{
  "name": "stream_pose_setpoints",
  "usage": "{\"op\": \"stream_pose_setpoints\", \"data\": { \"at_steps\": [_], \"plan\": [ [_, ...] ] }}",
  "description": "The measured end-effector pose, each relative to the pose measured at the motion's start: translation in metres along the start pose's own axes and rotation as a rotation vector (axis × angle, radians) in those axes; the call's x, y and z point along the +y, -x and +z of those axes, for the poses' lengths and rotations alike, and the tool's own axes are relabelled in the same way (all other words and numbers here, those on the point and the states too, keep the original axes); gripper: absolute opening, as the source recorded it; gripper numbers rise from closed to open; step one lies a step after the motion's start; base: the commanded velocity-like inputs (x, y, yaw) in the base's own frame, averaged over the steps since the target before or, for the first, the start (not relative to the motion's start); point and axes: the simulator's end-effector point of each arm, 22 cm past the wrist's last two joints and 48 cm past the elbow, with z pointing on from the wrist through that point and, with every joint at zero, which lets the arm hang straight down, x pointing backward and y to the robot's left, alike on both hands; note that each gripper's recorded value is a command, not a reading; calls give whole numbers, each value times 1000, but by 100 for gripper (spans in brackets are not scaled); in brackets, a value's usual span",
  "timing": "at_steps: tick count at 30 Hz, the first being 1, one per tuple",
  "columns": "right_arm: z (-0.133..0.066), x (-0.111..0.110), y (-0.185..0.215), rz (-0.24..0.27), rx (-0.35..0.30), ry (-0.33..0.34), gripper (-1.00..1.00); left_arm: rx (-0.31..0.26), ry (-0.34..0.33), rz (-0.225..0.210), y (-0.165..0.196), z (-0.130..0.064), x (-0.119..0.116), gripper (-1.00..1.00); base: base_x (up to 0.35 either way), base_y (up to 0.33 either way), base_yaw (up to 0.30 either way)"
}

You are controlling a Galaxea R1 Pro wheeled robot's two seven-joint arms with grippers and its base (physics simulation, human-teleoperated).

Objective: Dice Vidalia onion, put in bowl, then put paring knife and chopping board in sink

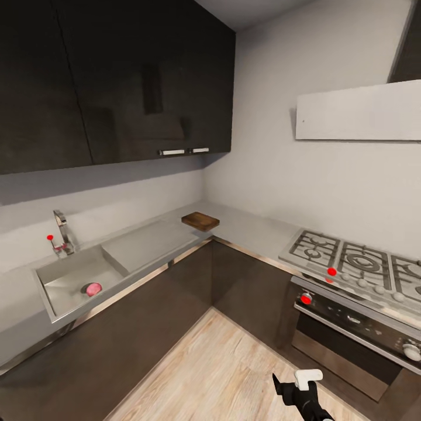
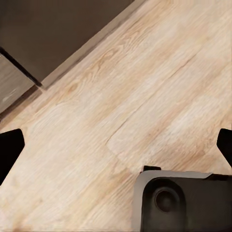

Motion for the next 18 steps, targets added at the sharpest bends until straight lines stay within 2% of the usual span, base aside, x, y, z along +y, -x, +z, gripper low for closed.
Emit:
{"op": "stream_pose_setpoints", "data": {
  "at_steps": [6,18],
  "plan": [
    [0,-1,0,-1,0,-1,100,13,17,0,-5,-2,9,100,0,0,0],
    [0,-2,-2,0,11,-2,100,10,17,0,-4,-2,9,100,0,0,0]
  ]
}}
